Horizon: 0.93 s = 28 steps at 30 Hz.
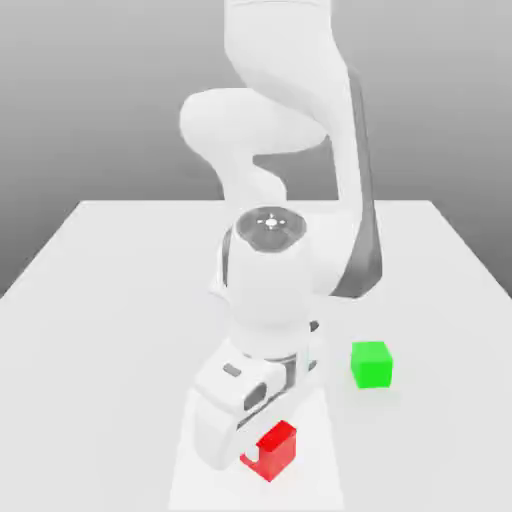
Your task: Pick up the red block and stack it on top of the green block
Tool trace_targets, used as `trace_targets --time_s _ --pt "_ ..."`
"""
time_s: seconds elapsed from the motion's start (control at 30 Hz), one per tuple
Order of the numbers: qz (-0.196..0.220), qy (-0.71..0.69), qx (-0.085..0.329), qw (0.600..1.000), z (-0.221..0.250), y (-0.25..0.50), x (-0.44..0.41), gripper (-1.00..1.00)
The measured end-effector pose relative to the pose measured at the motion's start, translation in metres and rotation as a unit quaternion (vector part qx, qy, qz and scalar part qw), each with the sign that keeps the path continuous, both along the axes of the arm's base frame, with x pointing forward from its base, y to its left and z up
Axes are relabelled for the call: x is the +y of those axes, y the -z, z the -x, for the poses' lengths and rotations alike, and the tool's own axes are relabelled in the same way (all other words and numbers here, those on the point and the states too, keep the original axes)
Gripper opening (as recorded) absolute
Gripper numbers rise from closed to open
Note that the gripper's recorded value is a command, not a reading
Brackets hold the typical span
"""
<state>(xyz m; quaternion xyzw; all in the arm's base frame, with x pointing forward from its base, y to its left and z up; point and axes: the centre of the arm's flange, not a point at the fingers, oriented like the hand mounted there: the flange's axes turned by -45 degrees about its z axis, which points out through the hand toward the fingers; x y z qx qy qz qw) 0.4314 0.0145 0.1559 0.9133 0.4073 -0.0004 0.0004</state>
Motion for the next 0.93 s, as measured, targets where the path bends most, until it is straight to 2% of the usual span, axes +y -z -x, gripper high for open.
trace_targets --time_s 0.2,0.37,0.57,0.83,0.87,0.93 --pt "-0.007 -0.027 0.002 1.0 0.013 -0.056 0.025 -1.0" --pt "-0.02 -0.142 0.007 0.99 0.078 -0.077 0.109 -1.0" --pt "-0.004 -0.26 0.002 0.966 0.163 -0.088 0.16 -1.0" --pt "0.0 -0.272 0.001 0.962 0.172 -0.029 0.163 -1.0" --pt "0.0 -0.273 0.001 0.962 0.172 -0.025 0.163 1.0" --pt "0.0 -0.273 0.001 0.962 0.172 -0.025 0.163 1.0"
